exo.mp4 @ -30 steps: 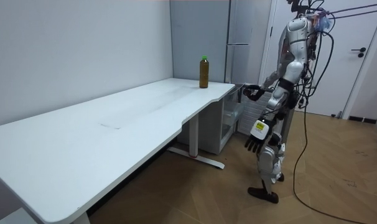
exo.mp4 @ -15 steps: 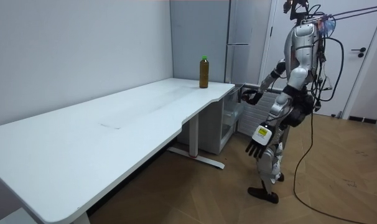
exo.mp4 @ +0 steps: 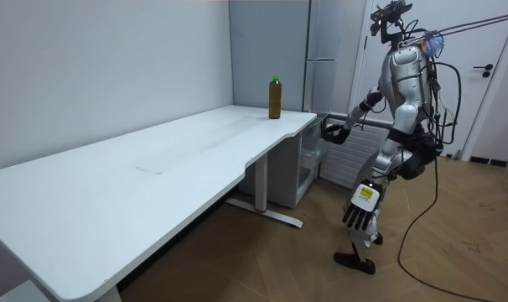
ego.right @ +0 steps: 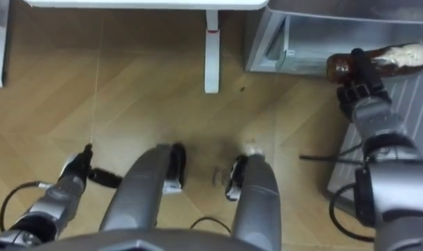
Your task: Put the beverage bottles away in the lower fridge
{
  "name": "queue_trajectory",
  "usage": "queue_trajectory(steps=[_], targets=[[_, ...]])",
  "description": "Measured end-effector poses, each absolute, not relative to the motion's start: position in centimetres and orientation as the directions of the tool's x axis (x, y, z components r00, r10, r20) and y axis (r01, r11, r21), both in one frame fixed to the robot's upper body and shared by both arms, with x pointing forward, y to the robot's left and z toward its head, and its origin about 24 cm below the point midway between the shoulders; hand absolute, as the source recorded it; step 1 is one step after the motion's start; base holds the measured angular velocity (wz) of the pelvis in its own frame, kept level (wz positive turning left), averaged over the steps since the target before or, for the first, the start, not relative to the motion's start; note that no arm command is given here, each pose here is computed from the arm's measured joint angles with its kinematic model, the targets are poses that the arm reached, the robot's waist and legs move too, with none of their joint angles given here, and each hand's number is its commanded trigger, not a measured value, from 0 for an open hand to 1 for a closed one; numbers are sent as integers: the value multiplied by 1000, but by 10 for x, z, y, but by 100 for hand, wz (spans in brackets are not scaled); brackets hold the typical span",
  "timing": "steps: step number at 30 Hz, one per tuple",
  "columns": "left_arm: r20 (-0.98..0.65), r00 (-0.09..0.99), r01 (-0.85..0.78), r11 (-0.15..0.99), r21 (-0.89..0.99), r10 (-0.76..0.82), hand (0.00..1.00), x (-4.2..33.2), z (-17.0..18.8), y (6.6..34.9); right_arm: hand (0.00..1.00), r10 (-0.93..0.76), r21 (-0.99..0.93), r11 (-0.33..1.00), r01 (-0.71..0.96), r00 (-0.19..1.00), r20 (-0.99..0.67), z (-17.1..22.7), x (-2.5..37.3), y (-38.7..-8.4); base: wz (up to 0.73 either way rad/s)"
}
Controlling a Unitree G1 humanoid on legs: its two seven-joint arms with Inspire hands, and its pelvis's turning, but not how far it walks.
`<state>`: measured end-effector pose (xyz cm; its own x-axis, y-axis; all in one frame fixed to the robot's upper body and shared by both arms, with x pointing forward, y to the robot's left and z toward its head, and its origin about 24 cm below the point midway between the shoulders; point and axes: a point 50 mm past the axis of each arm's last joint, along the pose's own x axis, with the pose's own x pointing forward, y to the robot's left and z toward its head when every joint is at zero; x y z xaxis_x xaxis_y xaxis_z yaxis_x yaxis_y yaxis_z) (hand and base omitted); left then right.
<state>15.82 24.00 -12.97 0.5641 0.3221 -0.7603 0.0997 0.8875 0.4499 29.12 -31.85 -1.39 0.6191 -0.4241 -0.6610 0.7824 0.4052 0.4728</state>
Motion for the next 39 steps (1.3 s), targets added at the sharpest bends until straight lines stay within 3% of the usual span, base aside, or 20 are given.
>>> queue_trajectory(steps=[11,24,25,26,27,39], targets=[[-742,566,165,833,528,358,0,151,-130,250,100,-447,449,475,757,647,-617,16,319,-311,1],[-775,506,86,872,482,379,0,137,-135,253,100,-466,465,490,737,672,-575,38,330,-314,8],[-779,500,88,872,481,379,0,134,-136,253,79,-464,471,484,738,672,-577,37,330,-314,5],[-781,497,89,873,479,378,0,133,-136,253,5,-462,475,479,738,673,-578,37,330,-314,0],[-785,494,92,875,475,374,0,131,-136,253,0,-457,486,469,737,673,-581,37,330,-314,-4],[-799,471,101,877,470,374,0,124,-139,253,0,-447,530,413,741,672,-591,38,328,-318,0]])
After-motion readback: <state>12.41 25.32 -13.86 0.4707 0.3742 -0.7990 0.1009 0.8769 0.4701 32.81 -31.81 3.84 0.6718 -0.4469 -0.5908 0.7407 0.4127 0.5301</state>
